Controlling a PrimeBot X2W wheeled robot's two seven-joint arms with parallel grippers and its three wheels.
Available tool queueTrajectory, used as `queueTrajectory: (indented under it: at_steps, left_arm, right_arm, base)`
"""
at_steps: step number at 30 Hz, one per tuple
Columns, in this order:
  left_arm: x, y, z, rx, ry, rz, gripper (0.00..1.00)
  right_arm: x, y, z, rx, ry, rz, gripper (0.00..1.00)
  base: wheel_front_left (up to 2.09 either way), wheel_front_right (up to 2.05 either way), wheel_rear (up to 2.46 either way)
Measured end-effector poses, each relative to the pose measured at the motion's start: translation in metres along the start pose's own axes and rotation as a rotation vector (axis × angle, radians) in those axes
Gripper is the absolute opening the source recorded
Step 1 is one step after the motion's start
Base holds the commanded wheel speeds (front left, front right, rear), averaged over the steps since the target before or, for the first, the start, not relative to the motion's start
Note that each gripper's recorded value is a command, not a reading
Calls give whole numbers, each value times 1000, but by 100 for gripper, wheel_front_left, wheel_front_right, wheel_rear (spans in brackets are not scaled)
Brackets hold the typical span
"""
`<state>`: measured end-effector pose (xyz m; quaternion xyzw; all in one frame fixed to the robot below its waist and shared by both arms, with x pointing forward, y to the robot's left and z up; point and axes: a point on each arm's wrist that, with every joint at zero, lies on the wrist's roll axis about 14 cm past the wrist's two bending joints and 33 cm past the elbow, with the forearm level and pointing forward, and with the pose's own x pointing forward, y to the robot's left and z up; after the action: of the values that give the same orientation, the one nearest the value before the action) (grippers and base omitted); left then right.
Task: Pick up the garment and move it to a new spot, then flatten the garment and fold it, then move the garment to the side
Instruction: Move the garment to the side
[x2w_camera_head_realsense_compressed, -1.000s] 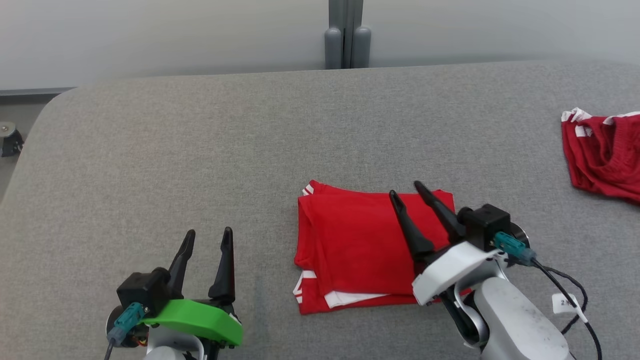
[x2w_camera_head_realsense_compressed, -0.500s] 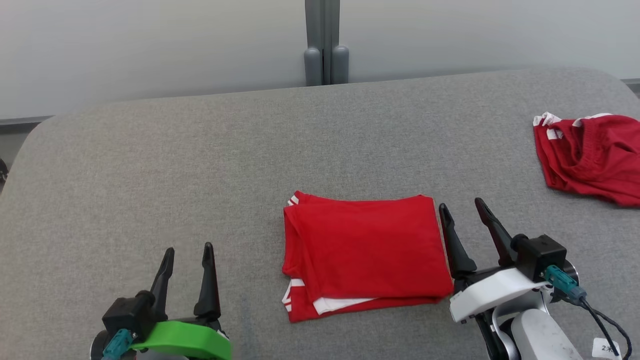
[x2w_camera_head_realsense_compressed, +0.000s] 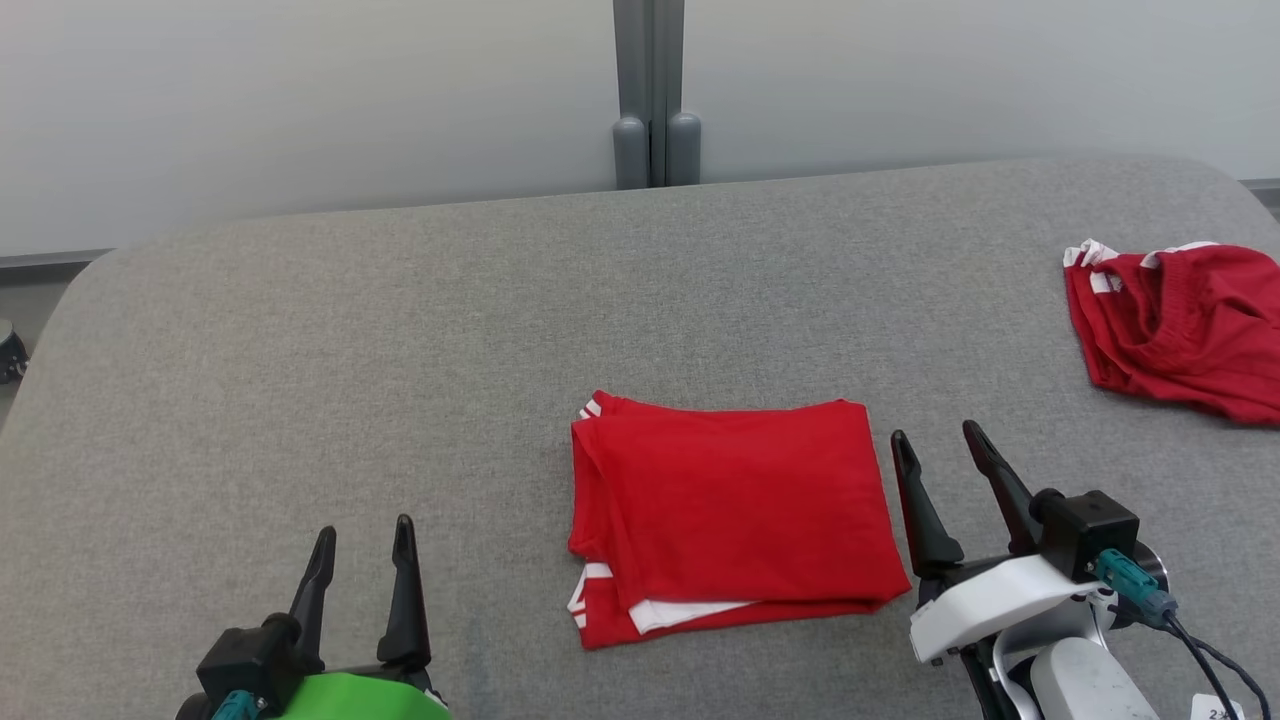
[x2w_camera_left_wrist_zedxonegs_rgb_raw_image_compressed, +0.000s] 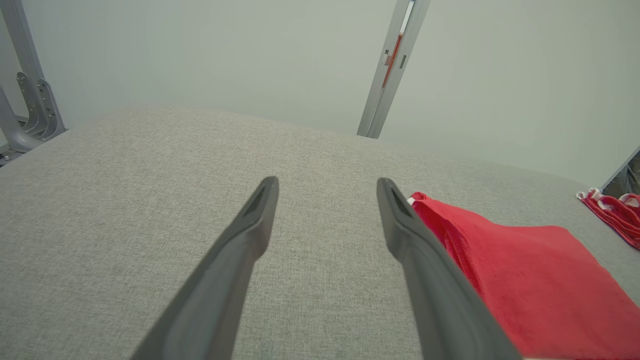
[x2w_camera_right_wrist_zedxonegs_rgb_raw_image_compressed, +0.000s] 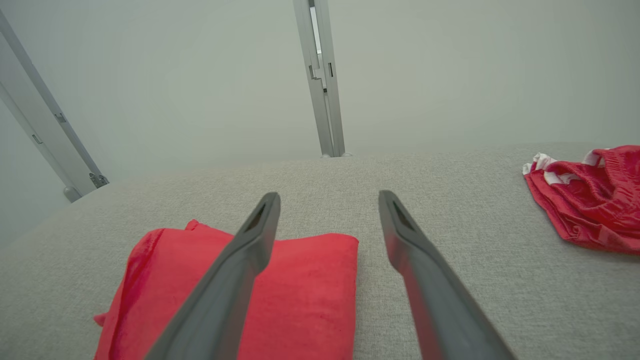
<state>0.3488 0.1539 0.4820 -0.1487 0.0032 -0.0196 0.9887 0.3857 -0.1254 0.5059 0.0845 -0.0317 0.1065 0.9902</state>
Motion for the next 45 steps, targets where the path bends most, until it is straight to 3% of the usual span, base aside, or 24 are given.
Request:
queueTrajectory:
  at_steps: [16,23,36,42,43,44,45]
  left_arm:
    - [2,6,-3,8,5,13,100]
    - [4,10,-4,5,10,22,100]
    - [3,28,-5,-31,11,104,100]
    - [4,38,-6,-27,16,136,100]
    - [3,39,-7,-27,19,140,100]
    - [4,40,-8,-25,22,143,100]
    - [4,40,-8,-22,24,143,100]
  right_arm:
    - [-1,-11,-15,-30,54,-28,100]
    - [9,-37,-43,-51,288,-94,100]
    - [19,-18,-105,-66,716,33,100]
    - [20,-5,-130,-39,806,74,100]
    - [21,-4,-132,-39,808,78,78]
    - [22,-3,-134,-36,810,83,35]
    - [25,-1,-134,-36,804,87,9]
  base:
    - [0,0,0]
    - [0,0,0]
    - [0,0,0]
    - [0,0,0]
    - [0,0,0]
    - [0,0,0]
    - [0,0,0]
